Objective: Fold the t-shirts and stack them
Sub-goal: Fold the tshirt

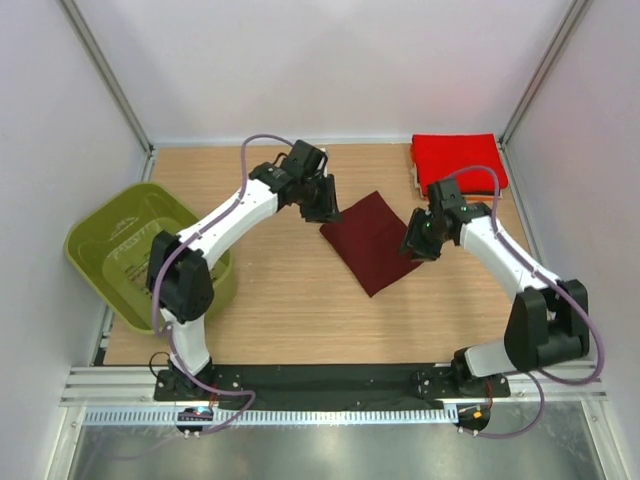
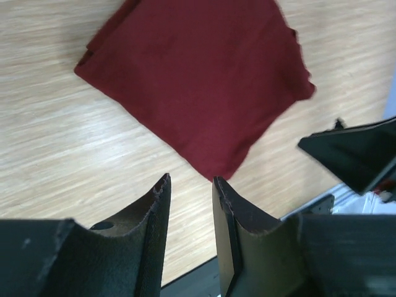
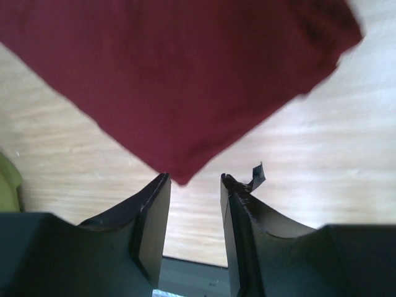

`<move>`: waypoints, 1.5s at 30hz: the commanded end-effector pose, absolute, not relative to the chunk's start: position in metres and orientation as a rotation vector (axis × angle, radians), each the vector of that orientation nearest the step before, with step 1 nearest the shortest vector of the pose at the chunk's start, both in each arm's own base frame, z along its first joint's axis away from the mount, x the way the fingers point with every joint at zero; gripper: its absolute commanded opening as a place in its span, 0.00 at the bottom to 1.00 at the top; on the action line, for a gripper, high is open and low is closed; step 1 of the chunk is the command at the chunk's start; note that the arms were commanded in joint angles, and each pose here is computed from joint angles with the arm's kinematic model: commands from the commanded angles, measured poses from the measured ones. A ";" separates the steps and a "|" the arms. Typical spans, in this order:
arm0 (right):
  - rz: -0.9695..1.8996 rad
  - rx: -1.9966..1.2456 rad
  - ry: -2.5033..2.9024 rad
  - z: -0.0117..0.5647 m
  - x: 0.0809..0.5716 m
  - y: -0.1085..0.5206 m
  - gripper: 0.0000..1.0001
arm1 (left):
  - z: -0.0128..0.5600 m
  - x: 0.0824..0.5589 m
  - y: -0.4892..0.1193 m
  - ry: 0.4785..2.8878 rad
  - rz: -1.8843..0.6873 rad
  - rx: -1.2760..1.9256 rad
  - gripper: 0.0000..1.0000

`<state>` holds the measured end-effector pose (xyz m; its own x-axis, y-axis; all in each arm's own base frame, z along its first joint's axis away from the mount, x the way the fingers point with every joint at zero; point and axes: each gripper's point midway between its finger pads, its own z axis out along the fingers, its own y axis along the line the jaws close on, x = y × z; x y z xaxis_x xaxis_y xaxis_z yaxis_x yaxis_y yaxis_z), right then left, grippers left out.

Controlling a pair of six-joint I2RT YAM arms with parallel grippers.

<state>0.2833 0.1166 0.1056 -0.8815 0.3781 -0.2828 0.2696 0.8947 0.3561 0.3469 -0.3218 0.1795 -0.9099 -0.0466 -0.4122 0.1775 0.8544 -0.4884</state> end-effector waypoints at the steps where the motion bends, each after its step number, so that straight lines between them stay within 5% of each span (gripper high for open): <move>1: 0.529 0.389 2.733 0.100 0.316 0.117 0.44 | 0.170 0.379 -0.331 2.586 -0.733 0.016 0.35; 14: 0.513 0.658 2.698 0.025 0.370 0.052 0.39 | 0.081 0.406 -0.348 2.683 -0.636 0.076 0.35; 25: 0.535 0.595 2.658 0.079 0.363 0.048 0.33 | 0.086 0.426 -0.360 2.621 -0.646 0.163 0.38; 31: 0.815 0.376 2.602 0.112 0.373 0.099 0.31 | 0.093 0.424 -0.359 2.635 -0.642 0.164 0.40; 35: 0.991 0.182 2.610 0.122 0.381 0.161 0.12 | 0.095 0.422 -0.337 2.751 -0.536 0.020 0.39; 40: 1.317 0.032 2.489 0.152 0.407 0.236 0.02 | 0.163 0.424 -0.314 2.620 -0.537 -0.068 0.40; 45: 1.465 0.075 2.492 0.113 0.420 0.283 0.02 | 0.237 0.427 -0.280 2.478 -0.591 -0.237 0.41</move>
<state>0.4092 0.2571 0.1095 -0.9637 0.1526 -0.2192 -0.0853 0.6019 0.7940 0.4250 -0.3090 0.1491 -0.9075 -0.1599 -0.3885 0.0047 0.9209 -0.3898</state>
